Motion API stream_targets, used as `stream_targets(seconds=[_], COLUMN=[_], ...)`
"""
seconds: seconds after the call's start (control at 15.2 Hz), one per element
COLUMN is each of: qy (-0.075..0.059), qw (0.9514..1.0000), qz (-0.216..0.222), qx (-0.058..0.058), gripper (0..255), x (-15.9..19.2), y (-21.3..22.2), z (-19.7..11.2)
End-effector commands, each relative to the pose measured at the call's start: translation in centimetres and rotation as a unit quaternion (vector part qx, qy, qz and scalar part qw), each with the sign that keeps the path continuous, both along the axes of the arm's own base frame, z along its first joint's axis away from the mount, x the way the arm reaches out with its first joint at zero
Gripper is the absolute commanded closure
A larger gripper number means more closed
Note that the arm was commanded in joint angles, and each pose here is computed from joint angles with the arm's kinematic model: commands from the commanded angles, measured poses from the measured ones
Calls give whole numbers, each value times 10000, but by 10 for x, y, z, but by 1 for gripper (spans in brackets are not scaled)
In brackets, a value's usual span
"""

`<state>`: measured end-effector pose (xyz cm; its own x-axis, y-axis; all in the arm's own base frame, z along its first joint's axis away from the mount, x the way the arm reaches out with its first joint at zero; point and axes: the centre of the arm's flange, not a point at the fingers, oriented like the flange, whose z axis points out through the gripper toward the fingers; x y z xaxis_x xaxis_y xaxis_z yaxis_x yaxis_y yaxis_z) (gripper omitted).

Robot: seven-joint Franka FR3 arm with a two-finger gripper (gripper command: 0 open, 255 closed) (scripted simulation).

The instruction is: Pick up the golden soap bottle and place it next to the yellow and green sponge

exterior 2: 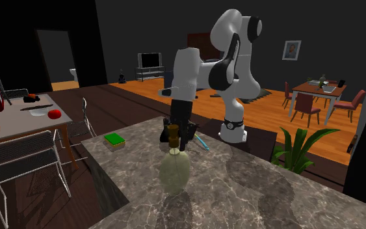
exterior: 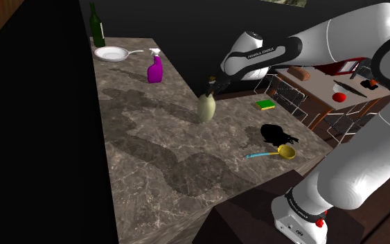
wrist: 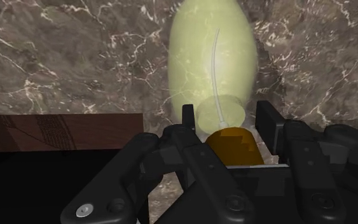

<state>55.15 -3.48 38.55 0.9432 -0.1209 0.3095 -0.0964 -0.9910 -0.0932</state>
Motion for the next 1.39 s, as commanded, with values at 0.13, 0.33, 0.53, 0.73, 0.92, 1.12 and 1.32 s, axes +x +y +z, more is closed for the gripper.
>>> stream_targets(seconds=[0.13, 0.33, 0.53, 0.73, 0.92, 1.12, 1.32], qy=[-3, -3, -3, -3, -3, -3, -3], qw=[10000, 10000, 10000, 10000, 10000, 10000, 10000], qz=[0, 0, 0, 0, 0, 0, 0], qx=[-1, -1, -1, -1, -1, -1, -1], gripper=[255, 255, 255, 255, 255, 255, 255], x=[-1, -1, -1, -1, -1, -1, -1], y=[1, 1, 1, 1, 1, 1, 1], z=[21, 37, 53, 69, 85, 100, 116])
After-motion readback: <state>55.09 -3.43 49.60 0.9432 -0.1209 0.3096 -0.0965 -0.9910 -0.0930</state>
